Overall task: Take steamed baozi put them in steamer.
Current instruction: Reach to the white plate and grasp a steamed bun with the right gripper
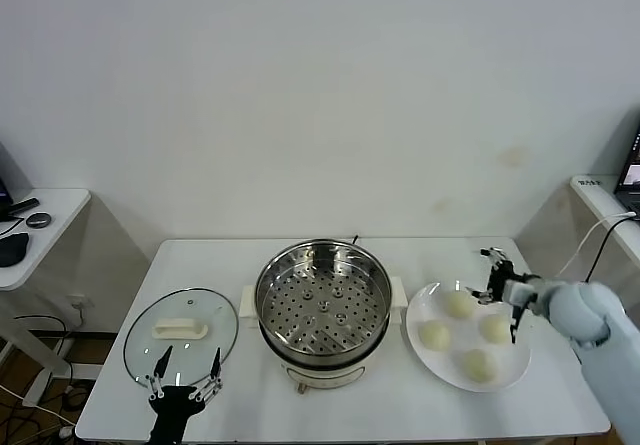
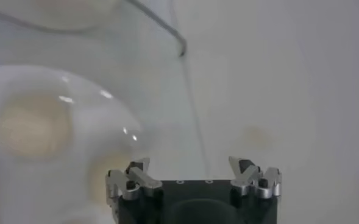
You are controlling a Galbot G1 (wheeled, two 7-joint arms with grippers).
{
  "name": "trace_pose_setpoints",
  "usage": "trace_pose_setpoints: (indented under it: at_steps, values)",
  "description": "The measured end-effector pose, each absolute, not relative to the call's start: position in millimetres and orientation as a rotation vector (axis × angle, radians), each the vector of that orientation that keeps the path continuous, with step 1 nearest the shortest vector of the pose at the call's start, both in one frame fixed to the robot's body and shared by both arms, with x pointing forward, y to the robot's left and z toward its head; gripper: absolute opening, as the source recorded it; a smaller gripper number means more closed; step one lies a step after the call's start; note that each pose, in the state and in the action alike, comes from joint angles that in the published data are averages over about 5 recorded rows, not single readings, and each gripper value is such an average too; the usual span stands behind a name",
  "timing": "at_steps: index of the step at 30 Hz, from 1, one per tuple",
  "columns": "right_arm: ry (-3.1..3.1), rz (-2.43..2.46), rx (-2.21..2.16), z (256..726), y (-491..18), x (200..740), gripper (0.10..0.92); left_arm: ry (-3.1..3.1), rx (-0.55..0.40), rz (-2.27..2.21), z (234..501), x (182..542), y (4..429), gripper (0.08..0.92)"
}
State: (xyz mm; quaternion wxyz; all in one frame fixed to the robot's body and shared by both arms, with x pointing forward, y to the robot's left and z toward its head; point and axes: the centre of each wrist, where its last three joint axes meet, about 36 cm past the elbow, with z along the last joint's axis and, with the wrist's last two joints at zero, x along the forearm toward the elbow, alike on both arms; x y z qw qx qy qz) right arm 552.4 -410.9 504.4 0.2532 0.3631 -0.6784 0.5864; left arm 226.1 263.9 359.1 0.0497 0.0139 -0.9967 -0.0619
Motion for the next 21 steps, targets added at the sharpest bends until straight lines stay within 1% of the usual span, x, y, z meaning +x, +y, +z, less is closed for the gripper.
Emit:
trace_pose_setpoints:
  at_steps: [8, 21]
  values:
    - [-1.582, 1.522, 1.107, 505, -398, 597, 0.823, -3.052, 0.090, -0.222, 362, 231, 273, 0.823]
    - [-1.370, 1.467, 1.178, 482, -373, 629, 0.823, -3.058, 0.118, -0.270, 361, 236, 281, 0.823]
